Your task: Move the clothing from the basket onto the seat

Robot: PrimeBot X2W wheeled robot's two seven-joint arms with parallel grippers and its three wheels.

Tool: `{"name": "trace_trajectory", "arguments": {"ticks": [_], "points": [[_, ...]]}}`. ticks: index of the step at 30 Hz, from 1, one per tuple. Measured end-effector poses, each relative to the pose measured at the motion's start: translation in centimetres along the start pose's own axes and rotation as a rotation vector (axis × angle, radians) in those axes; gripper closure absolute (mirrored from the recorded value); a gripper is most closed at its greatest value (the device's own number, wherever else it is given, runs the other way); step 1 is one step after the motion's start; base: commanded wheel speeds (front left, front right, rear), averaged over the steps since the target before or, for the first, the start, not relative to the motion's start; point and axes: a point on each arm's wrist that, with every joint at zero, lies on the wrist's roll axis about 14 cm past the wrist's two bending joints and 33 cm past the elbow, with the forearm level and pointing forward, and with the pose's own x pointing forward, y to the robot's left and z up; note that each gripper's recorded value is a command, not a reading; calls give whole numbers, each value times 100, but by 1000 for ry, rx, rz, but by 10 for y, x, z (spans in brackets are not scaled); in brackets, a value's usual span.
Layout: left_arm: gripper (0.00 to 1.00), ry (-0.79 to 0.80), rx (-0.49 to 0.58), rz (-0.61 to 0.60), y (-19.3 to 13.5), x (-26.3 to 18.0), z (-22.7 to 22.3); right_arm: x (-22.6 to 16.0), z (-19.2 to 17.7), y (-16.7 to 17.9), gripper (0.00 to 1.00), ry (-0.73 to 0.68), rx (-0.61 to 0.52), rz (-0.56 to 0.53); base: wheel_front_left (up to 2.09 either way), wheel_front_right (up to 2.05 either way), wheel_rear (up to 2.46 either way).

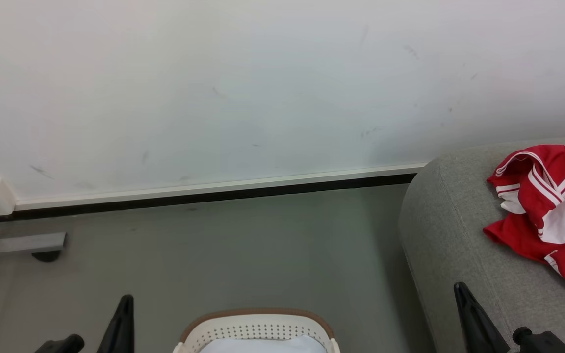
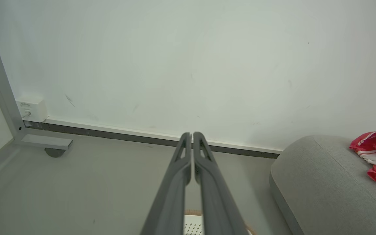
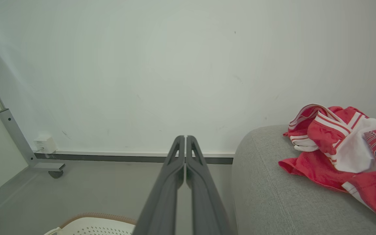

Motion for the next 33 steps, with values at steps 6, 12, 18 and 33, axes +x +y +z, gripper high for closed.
{"name": "trace_trajectory", "arguments": {"ticks": [6,12,18,33], "points": [[100,24,-105,38,6,0,-4,0,-2,-7,100,9,109,-36,0,0,0],[100,31,-205,64,10,0,-5,2,-3,-14,100,16,215,-68,0,0,0],[100,30,-303,86,13,2,-4,3,-4,-20,100,20,317,-99,0,0,0],[100,36,-519,118,18,6,-3,8,-4,-32,100,19,534,-148,0,0,0]]}}
